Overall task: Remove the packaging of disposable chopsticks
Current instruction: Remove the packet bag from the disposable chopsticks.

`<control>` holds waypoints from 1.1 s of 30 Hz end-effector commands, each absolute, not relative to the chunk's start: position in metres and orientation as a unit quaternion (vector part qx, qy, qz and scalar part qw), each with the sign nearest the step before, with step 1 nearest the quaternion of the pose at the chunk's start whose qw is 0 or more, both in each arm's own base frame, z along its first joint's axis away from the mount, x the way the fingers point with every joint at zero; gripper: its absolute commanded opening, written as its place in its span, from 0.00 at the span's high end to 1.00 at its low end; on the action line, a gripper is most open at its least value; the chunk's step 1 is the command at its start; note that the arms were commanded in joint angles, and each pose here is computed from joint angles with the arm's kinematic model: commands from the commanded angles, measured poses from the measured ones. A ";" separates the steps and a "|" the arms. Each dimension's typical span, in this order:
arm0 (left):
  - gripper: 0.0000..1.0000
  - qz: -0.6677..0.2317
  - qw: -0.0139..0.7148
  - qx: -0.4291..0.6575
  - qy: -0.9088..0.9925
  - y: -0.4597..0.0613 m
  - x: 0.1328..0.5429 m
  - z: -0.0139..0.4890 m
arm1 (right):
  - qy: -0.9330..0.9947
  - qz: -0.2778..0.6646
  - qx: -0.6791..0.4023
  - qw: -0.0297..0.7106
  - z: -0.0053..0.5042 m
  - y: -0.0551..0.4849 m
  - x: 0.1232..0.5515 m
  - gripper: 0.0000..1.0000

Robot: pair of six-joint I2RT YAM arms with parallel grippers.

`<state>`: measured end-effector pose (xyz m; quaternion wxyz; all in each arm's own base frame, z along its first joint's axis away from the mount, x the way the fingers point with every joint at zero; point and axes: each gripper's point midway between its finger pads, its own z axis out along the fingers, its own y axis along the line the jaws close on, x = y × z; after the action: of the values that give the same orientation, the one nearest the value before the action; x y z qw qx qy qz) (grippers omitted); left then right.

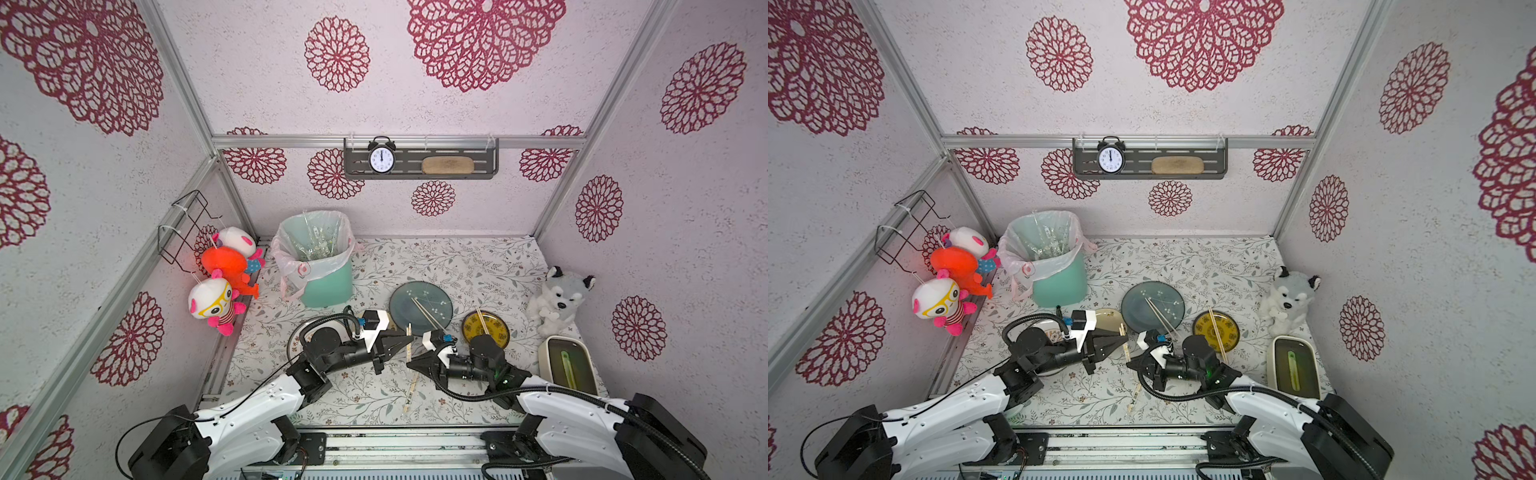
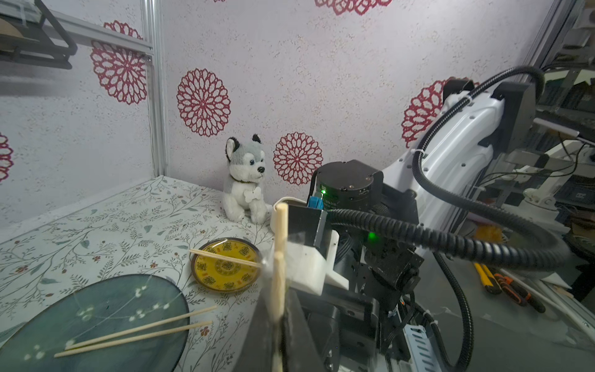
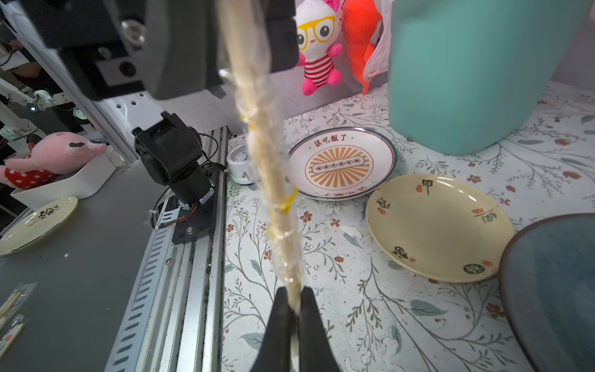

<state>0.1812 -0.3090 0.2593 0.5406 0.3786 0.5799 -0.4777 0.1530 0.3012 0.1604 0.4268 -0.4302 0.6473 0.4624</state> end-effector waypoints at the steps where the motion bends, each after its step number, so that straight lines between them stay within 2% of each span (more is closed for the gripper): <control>1: 1.00 -0.465 0.462 0.432 0.620 -0.316 0.158 0.202 | 0.615 0.451 -0.391 0.516 0.200 0.304 0.182 0.88; 2: 1.00 -0.461 0.463 0.432 0.622 -0.316 0.158 0.197 | 0.615 0.451 -0.390 0.516 0.198 0.304 0.184 0.79; 5: 1.00 -0.447 0.475 0.431 0.624 -0.313 0.157 0.184 | 0.625 0.444 -0.388 0.512 0.189 0.306 0.188 0.62; 6: 1.00 -0.440 0.480 0.428 0.627 -0.312 0.158 0.180 | 0.628 0.442 -0.387 0.511 0.185 0.307 0.190 0.59; 16: 1.00 -0.420 0.510 0.414 0.626 -0.309 0.163 0.161 | 0.624 0.474 -0.388 0.486 0.169 0.325 0.194 0.62; 19: 1.00 -0.411 0.511 0.417 0.630 -0.312 0.167 0.158 | 0.632 0.471 -0.388 0.478 0.161 0.329 0.198 0.74; 21: 1.00 -0.398 0.520 0.411 0.635 -0.308 0.171 0.156 | 0.637 0.472 -0.392 0.467 0.154 0.333 0.196 0.76; 24: 1.00 -0.375 0.541 0.397 0.640 -0.303 0.180 0.162 | 0.642 0.470 -0.394 0.461 0.150 0.334 0.194 0.64; 30: 1.00 -0.394 0.546 0.400 0.622 -0.299 0.172 0.183 | 0.632 0.473 -0.399 0.466 0.161 0.335 0.187 0.53; 33: 1.00 -0.383 0.550 0.394 0.630 -0.295 0.175 0.179 | 0.625 0.474 -0.399 0.474 0.165 0.334 0.182 0.50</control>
<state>0.1825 -0.2938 0.1868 0.5618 0.3802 0.6273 -0.3824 0.1770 0.3284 0.1281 0.4226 -0.4058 0.6638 0.4649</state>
